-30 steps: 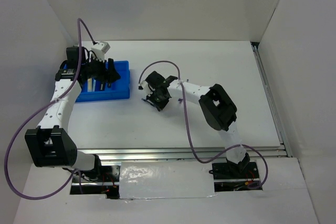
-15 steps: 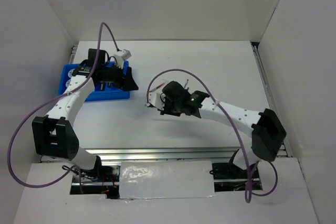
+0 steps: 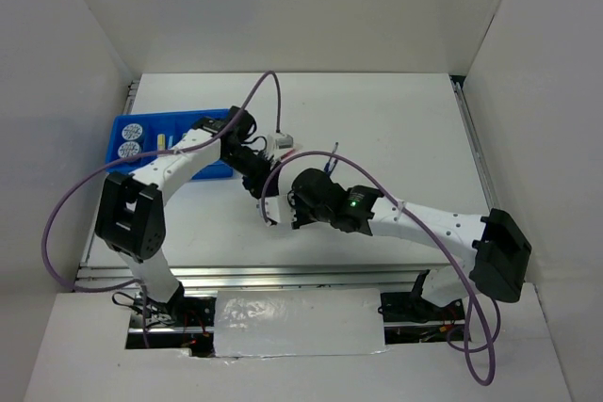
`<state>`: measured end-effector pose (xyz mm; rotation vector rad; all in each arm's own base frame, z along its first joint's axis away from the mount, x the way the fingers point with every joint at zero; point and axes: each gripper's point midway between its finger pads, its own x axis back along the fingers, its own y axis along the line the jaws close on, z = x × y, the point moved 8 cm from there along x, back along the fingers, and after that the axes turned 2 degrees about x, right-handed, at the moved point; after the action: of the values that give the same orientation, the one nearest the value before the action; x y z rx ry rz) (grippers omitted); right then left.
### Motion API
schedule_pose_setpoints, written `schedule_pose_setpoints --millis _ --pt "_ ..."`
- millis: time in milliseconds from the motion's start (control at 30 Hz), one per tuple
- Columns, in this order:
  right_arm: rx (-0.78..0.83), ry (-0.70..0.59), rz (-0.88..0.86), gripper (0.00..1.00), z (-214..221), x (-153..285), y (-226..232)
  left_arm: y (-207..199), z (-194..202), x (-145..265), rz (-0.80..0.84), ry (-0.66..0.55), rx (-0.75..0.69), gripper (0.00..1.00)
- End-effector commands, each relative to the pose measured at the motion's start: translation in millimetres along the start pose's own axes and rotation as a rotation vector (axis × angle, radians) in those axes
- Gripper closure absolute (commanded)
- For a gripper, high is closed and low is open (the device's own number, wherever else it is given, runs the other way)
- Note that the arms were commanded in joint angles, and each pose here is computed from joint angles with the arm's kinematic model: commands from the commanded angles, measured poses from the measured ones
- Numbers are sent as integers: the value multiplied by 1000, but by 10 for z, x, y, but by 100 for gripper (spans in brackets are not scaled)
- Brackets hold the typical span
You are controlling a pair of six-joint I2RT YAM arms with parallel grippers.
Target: Sort the stationery into containers
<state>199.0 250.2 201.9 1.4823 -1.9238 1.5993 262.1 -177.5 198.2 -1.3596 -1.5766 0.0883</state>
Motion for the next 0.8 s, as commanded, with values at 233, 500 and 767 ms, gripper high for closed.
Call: schedule_pose_setpoints --millis 233,500,767 --pt "46 -32 93 100 -82 50 -94 -111 84 -85 145 84 -27 39" --pt "17 -30 178 57 -128 56 -149 -54 54 -73 87 58 -19 80" --pt "-153 -10 463 35 44 256 -497 140 44 282 -98 -114 65 100"
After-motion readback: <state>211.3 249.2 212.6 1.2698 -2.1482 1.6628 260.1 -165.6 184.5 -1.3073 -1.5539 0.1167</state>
